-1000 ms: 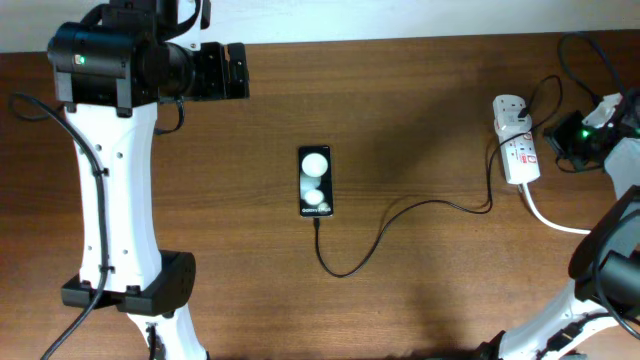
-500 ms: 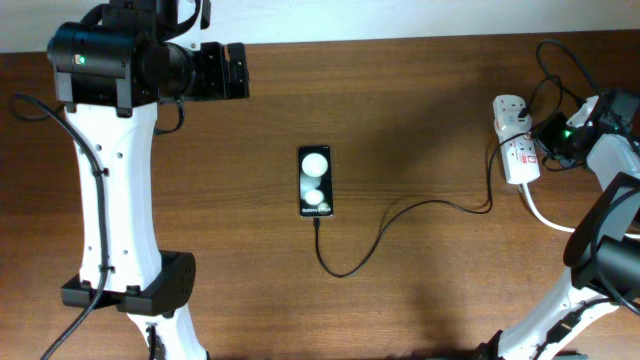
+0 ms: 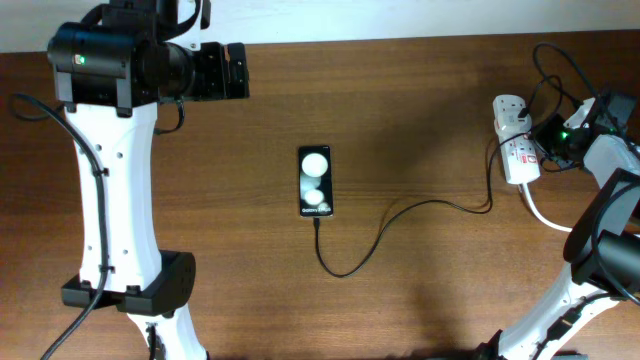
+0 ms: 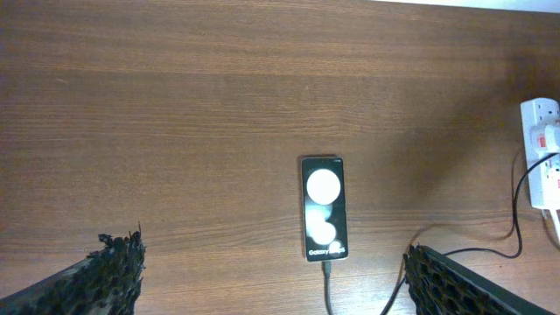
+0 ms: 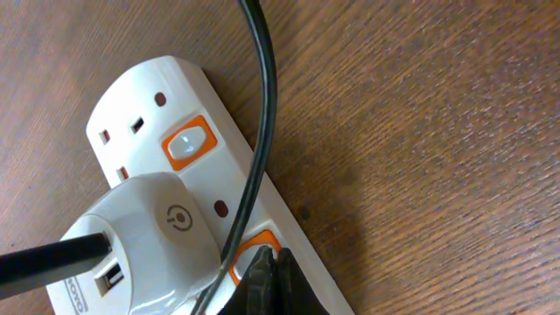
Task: Plug charger to phone and switch on socket
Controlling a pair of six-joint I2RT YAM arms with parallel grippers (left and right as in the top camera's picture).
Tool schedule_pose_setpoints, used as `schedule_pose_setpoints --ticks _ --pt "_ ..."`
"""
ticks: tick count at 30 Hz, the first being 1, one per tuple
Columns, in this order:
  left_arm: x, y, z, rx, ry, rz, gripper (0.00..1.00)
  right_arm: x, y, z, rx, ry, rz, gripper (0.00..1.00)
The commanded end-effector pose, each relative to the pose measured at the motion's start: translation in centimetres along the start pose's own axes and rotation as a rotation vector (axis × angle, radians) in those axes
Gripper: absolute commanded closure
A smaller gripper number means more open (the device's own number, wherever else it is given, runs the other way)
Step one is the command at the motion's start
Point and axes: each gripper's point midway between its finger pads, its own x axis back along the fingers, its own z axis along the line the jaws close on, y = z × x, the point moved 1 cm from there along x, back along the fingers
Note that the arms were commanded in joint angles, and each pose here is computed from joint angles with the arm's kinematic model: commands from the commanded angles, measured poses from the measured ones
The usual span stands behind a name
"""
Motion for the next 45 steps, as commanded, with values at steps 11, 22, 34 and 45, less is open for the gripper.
schedule_pose_setpoints --ticks 11,22,34,45 --pt "1.2 0.1 0.1 -0.004 0.006 -0.029 0.01 -0.7 0.5 0.6 0.022 0.015 -0.015 0.96" --pt "1.2 0.1 0.1 -0.004 0.006 -0.029 0.01 -1.2 -0.4 1.7 0.059 0.01 0.002 0.96" --pt "1.2 0.1 0.1 -0.004 0.006 -0.029 0.01 -2.8 -3.1 1.3 0.039 0.006 0.101 0.96" --pt "1.2 0.1 0.1 -0.004 0.006 -0.029 0.01 -3.4 -6.3 3.2 0.053 -0.004 0.199 0.96"
